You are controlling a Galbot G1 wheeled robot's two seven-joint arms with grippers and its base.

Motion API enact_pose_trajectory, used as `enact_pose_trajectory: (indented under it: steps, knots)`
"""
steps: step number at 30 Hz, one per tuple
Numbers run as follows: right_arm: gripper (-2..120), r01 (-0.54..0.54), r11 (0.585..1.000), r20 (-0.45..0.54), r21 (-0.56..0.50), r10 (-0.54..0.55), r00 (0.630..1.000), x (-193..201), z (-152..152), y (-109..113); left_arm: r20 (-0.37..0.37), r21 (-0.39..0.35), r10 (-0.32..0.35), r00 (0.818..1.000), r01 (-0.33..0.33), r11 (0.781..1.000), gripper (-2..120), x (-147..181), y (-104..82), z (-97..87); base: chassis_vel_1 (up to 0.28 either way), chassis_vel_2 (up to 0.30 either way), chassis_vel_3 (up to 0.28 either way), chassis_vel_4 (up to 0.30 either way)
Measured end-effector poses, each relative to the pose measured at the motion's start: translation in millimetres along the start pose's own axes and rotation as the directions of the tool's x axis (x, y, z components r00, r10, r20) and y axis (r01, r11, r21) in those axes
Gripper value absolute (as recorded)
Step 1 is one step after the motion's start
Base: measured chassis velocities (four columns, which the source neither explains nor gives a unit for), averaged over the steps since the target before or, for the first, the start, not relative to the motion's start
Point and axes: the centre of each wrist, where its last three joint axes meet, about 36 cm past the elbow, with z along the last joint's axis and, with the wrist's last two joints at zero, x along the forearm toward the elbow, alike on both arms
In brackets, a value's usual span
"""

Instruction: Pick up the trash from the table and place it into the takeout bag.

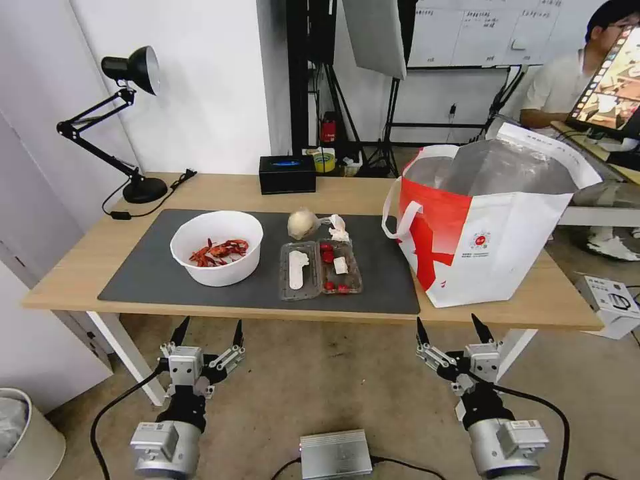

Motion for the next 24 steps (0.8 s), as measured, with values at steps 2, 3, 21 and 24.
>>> enact_pose_trajectory:
  steps: [2, 3, 21, 24]
  knots:
    - [100, 0.010, 1.000, -0.010, 0.004, -0.010, 1.000, 0, 0, -1, -0.002, 0.002, 0.001, 1.000, -0.001, 1.000, 100, 0, -0.1, 0.0, 0.000, 0.000, 0.000, 0.000]
    - [100, 0.030, 0.999, -0.032, 0.011, -0.030, 0.999, -1, 0, -4, -0.009, 0.009, 0.001, 1.000, -0.001, 1.000, 100, 0, -0.3, 0.3, 0.000, 0.000, 0.000, 0.000]
    - [100, 0.292, 0.950, -0.251, 0.111, -0.258, 0.933, -20, -2, -42, -0.403, 0.250, 0.130, 0.906, -0.027, 0.968, 100, -13, -8.2, 15.2, 0.000, 0.000, 0.000, 0.000]
    - [100, 0.298, 0.948, -0.218, 0.110, -0.270, 0.938, -18, -10, -40, -0.352, 0.265, 0.127, 0.927, -0.031, 0.964, 100, -11, -6.3, -0.4, 0.000, 0.000, 0.000, 0.000]
